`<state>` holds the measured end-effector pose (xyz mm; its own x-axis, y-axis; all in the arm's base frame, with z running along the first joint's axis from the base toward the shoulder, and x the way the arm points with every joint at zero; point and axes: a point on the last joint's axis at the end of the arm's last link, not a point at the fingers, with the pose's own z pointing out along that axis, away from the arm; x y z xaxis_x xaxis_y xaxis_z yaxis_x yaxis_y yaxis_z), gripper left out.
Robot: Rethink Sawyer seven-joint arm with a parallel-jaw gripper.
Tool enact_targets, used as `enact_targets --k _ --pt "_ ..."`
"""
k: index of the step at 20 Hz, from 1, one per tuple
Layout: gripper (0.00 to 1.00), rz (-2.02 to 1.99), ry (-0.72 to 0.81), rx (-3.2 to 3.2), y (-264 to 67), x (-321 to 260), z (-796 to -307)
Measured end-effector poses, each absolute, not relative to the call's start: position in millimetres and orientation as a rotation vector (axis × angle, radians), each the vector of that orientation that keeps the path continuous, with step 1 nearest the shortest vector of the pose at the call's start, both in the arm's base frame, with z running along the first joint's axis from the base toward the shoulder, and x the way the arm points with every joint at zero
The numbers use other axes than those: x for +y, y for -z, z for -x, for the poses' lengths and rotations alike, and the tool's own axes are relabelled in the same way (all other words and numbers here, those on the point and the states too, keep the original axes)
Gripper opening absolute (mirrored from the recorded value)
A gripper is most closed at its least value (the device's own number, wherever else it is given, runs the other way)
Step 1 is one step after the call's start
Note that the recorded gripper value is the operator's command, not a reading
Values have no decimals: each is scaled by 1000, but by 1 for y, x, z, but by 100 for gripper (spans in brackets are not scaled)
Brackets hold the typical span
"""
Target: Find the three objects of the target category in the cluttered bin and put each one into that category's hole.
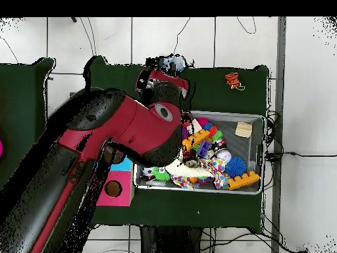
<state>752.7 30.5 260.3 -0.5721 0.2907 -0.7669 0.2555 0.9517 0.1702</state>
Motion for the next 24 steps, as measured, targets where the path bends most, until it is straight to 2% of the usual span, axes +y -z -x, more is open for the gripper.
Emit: enact_targets --k 7,24 --pt "0 -377 -71 2229 -261 36 -751" --pt "0 -381 -161 2332 -218 54 -744"
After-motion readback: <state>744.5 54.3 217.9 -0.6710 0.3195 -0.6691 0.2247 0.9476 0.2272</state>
